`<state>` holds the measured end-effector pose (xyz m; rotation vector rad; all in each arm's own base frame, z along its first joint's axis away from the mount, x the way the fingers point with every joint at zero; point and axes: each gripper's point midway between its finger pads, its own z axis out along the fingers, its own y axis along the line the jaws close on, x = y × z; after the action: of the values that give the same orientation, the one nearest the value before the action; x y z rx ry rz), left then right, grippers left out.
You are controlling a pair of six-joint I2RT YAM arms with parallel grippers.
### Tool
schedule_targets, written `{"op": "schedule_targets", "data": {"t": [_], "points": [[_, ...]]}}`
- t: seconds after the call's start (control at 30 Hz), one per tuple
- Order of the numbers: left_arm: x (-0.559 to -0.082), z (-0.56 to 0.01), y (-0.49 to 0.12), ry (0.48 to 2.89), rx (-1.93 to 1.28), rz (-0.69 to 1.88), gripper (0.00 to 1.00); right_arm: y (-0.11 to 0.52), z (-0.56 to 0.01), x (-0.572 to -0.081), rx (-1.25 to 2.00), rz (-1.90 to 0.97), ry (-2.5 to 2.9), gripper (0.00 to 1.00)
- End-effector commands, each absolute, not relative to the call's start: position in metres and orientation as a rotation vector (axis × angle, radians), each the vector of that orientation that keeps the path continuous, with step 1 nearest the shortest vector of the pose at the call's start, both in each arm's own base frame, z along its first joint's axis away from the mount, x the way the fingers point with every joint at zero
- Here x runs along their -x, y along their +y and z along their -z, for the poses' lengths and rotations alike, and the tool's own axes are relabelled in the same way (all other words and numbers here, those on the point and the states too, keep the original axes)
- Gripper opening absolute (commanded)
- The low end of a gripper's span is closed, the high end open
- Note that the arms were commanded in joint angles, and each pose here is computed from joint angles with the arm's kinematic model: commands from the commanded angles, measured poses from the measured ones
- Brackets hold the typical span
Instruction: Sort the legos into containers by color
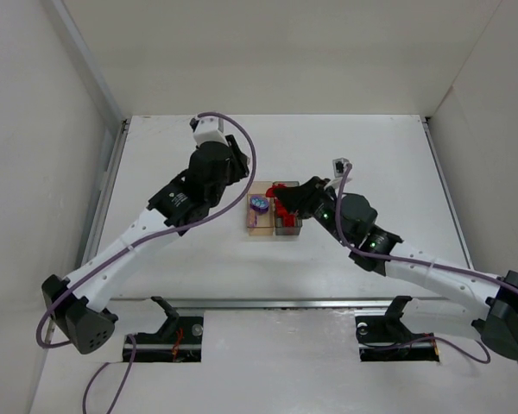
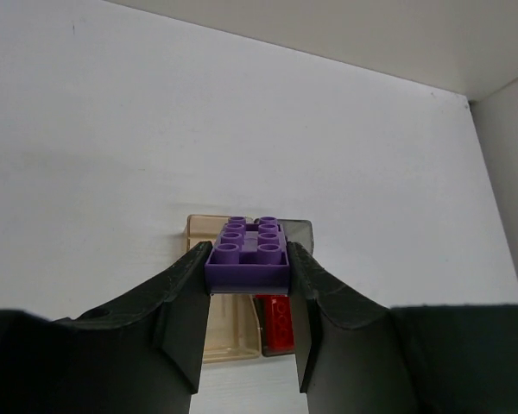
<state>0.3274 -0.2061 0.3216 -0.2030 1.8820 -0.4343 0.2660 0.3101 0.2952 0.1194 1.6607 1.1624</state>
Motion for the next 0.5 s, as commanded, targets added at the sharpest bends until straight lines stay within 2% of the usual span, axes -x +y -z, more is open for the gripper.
{"op": "schedule_targets", "data": {"t": [0.0, 0.27, 0.47], "points": [[-0.334, -0.298, -0.213, 1.909, 0.128, 0.387, 0.00, 0.289, -0.291, -0.270, -0.161, -1.060, 1.664, 0.00], [-0.326, -0.171, -0.248, 2.159, -0.130, 0.362, 0.00, 0.252, -0.241, -0.278, -0.239, -0.802, 1.805, 0.00], [-0.336, -0.154, -0.264, 2.136, -0.244, 0.381, 0.00, 0.238, -0.225, -0.278, -0.250, -0.752, 1.823, 0.00]]}}
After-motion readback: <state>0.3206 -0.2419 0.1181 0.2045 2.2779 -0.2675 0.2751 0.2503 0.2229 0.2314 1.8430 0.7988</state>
